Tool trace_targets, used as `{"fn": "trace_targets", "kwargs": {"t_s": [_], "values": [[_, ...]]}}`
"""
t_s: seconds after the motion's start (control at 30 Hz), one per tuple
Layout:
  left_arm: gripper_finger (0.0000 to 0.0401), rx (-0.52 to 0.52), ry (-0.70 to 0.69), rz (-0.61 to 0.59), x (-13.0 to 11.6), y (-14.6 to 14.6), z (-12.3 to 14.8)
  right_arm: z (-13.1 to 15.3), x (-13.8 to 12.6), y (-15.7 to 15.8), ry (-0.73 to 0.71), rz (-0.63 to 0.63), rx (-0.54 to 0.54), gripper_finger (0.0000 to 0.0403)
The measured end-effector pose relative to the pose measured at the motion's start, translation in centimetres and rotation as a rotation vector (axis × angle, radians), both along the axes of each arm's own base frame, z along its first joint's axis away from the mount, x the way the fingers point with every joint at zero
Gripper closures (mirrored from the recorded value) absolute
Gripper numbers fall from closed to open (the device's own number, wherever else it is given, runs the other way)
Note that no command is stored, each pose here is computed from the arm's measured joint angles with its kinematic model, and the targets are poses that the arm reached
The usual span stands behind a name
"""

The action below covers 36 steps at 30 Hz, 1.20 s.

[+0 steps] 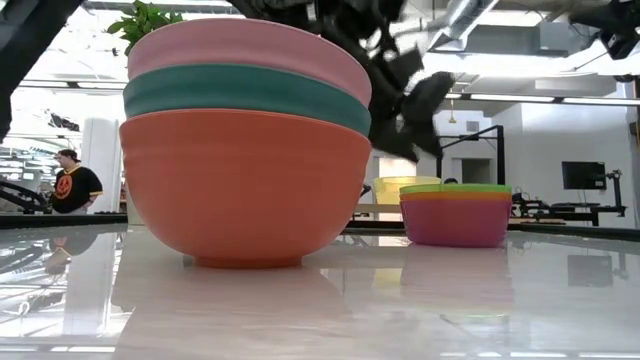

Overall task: Place and stack bowls onto a shelf
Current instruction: Stack the small green bowl on top of the small yellow bowl on the shelf

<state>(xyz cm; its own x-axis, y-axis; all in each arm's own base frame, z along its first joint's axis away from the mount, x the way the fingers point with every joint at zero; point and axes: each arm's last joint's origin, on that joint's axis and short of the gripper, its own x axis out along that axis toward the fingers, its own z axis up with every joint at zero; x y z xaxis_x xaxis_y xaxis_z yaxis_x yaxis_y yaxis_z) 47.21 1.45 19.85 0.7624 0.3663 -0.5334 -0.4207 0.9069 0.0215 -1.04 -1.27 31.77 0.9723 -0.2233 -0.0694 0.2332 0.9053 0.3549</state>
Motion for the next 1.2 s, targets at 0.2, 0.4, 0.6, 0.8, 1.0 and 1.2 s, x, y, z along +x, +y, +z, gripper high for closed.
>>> {"fn": "trace_targets", "kwargs": {"t_s": [0.2,0.4,0.6,0.8,1.0,1.2], "values": [[0.0196,-0.027,0.051,-0.01,0.3,0.3,-2.2,0.0,0.0,0.0,-0.002,-0.009,-0.001,0.0228],[0.0215,0.019,0.068,-0.028,0.3,0.3,-2.1,0.0,0.0,0.0,-0.001,-0.012,-0.001,0.0228],[0.0252,0.011,0.085,-0.059,0.4,0.2,-2.8,0.0,0.0,0.0,-0.002,-0.013,0.002,0.0228],[0.0258,0.013,0.097,-0.058,0.3,0.2,-2.8,0.0,0.0,-0.1,-0.002,-0.02,0.001,0.0228],[0.0266,0.016,0.109,-0.063,0.3,0.2,-2.9,0.0,0.0,-0.1,-0.001,-0.029,-0.001,0.0228],[0.0292,0.007,0.126,-0.054,0.1,0.1,-3.1,0.0,0.0,-0.1,-0.001,-0.032,-0.002,0.0228]]}}
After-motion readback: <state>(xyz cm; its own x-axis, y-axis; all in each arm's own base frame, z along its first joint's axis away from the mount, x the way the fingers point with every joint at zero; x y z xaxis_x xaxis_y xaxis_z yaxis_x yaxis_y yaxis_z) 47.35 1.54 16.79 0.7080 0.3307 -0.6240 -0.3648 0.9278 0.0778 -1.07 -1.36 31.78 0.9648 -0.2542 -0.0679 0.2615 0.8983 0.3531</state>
